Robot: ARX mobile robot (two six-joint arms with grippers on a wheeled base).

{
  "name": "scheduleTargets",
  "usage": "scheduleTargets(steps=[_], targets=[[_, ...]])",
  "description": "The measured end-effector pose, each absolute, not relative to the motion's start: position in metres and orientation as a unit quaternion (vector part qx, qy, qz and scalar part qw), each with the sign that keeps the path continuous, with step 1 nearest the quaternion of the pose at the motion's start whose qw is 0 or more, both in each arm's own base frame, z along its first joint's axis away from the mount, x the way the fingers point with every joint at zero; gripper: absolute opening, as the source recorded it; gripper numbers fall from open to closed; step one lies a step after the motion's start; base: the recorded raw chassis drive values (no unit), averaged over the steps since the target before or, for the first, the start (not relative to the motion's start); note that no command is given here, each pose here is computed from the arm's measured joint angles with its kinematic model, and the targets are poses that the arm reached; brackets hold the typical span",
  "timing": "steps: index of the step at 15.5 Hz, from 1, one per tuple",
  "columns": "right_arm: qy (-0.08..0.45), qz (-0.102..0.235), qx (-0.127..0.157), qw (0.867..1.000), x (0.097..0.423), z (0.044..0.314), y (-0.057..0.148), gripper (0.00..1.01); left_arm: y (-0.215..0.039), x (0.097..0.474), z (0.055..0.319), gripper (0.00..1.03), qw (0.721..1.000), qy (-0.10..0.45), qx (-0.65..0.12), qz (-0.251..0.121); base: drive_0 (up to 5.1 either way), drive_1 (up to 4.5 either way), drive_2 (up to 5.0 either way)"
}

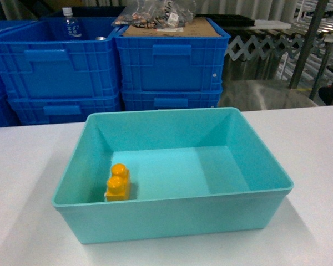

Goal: Pick red block from blue box to shelf

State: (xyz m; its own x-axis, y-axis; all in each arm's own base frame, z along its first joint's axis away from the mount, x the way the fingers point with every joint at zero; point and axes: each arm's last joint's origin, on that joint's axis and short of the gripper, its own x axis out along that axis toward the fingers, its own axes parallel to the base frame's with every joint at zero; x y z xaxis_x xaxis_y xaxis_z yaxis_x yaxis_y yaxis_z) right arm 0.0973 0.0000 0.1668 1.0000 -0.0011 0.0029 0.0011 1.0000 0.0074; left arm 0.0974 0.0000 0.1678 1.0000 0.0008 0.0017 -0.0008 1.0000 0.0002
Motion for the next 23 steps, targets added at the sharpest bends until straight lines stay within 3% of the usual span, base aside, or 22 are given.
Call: scheduleTargets(steps=[23], targets=[[-0.001, -0.001, 0.004, 1.0, 0.0973, 0.1668, 0.0, 0.28, 0.0, 0.0974, 0.1678, 0.98, 1.0, -0.001, 0.0, 0.0, -1.6, -1.59, -1.6]])
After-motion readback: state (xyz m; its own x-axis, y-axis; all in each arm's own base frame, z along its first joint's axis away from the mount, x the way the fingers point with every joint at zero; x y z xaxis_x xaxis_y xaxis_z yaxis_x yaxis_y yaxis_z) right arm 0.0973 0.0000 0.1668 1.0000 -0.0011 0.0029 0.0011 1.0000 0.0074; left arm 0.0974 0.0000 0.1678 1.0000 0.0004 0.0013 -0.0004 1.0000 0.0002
